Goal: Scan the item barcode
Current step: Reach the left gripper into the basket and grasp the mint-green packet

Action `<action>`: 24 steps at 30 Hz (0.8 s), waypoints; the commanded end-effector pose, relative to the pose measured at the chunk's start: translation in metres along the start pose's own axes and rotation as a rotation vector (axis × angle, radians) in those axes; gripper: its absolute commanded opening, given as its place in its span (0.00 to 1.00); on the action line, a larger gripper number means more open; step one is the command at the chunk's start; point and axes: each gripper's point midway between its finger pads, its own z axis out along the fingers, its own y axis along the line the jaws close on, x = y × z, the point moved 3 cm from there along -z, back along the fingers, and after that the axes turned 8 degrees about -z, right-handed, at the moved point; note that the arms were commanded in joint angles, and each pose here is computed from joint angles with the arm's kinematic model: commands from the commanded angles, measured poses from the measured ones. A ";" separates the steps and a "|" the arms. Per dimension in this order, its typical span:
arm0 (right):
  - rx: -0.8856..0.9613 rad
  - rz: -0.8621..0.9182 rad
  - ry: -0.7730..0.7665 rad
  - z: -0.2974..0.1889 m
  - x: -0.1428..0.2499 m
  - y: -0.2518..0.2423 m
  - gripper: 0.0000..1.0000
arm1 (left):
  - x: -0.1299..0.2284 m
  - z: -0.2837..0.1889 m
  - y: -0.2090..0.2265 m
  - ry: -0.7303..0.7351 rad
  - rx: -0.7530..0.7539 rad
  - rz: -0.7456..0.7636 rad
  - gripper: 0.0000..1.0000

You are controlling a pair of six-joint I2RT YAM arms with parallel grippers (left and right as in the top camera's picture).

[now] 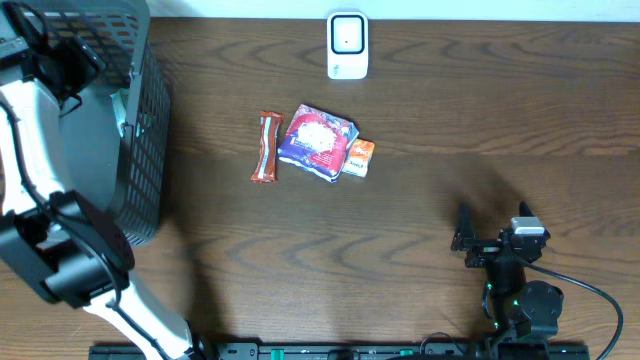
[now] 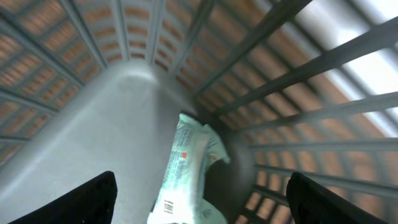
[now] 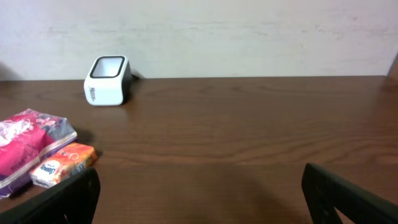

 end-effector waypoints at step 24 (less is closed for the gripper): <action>0.007 -0.015 0.001 0.000 0.001 -0.001 0.99 | 0.090 0.111 0.051 0.336 -0.151 0.128 0.12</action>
